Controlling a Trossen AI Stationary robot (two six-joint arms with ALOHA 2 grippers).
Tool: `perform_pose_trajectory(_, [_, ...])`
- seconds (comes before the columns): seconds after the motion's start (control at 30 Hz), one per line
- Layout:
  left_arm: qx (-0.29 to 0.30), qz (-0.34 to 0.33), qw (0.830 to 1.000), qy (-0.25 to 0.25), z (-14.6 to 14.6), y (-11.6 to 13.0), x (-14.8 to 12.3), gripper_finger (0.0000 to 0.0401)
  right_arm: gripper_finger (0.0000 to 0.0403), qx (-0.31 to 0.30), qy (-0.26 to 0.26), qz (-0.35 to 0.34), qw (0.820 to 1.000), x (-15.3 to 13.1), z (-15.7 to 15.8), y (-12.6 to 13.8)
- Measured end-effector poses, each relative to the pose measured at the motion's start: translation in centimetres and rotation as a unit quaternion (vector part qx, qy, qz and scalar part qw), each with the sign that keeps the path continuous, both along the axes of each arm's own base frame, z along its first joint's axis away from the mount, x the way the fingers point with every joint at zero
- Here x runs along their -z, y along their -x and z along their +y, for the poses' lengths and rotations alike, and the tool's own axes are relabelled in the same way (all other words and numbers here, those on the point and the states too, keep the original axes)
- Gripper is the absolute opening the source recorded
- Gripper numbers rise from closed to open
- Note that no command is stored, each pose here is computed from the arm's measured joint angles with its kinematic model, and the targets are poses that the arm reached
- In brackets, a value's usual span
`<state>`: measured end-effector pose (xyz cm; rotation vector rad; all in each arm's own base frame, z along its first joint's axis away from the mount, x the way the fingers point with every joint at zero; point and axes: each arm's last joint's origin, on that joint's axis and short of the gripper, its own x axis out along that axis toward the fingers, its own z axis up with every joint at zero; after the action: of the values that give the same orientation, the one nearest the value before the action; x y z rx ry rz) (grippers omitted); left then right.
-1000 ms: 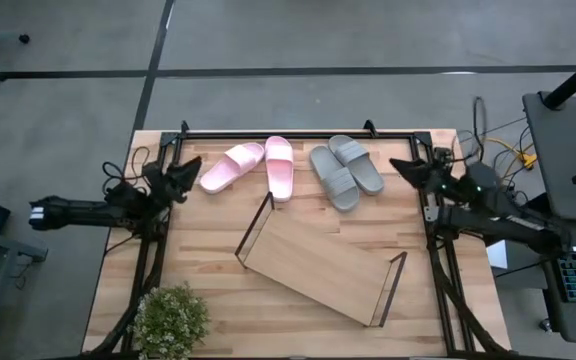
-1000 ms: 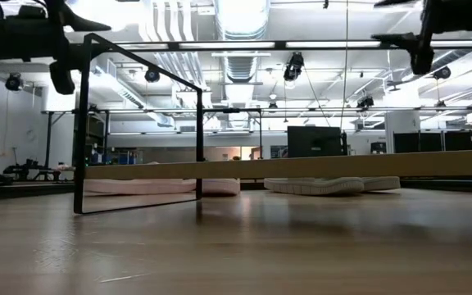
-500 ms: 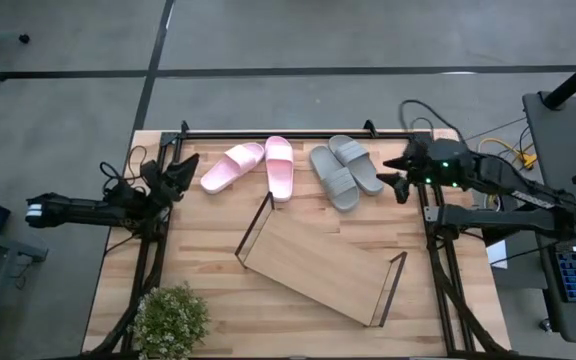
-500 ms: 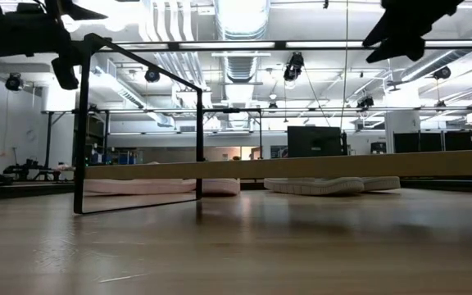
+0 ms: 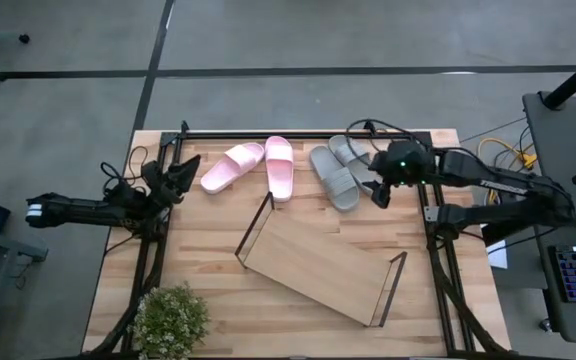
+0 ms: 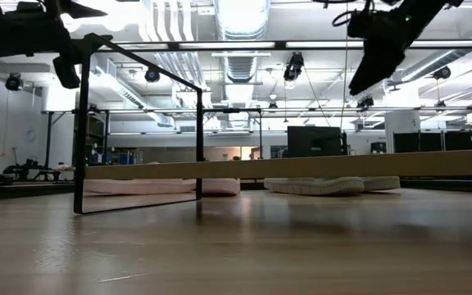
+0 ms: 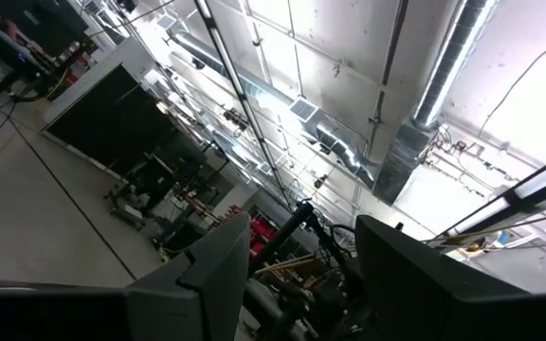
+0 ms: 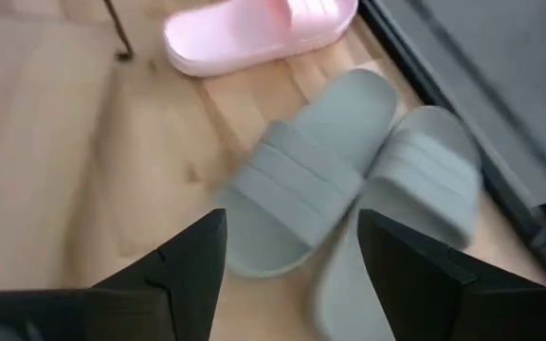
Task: Pick and place slides into the shelf
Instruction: Put the right gray slipper on the shelf
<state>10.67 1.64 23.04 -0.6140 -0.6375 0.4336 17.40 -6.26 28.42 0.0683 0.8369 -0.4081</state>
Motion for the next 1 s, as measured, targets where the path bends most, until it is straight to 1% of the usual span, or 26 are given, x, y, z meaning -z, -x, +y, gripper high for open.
perform_pose_trajectory(0.13, [0.000,0.001,1.000,0.000,0.0,0.0,0.0,0.0179,0.0231,-0.001,0.061,0.075,0.995,0.6,-0.6,-0.7])
perform_pose_trajectory(0.27, [0.001,0.002,1.000,-0.001,0.0,0.0,0.0,0.0179,0.0231,-0.010,0.077,0.139,0.987,1.1,-0.9,-1.2])
perform_pose_trajectory(0.33, [0.001,0.003,1.000,-0.001,0.0,-0.1,0.1,0.0179,0.0231,-0.012,0.080,0.150,0.985,1.3,-1.1,-1.5])
perform_pose_trajectory(0.5, [0.001,0.003,1.000,-0.001,0.0,-0.1,0.1,0.0179,0.0231,-0.002,0.106,0.175,0.979,1.4,-1.5,-2.2])
perform_pose_trajectory(0.7, [0.000,0.006,1.000,0.000,0.0,-0.1,0.2,0.0179,0.0231,-0.030,0.120,0.193,0.973,1.7,-1.7,-2.7])
perform_pose_trajectory(0.9, [-0.002,0.019,1.000,0.001,0.0,-0.4,0.5,0.0179,0.0231,-0.034,0.110,0.225,0.967,3.2,-2.2,-3.4])
perform_pose_trajectory(1.0, [-0.002,0.026,1.000,0.001,0.0,-0.5,0.8,0.0179,0.0231,-0.047,0.111,0.244,0.962,3.8,-2.6,-3.8])
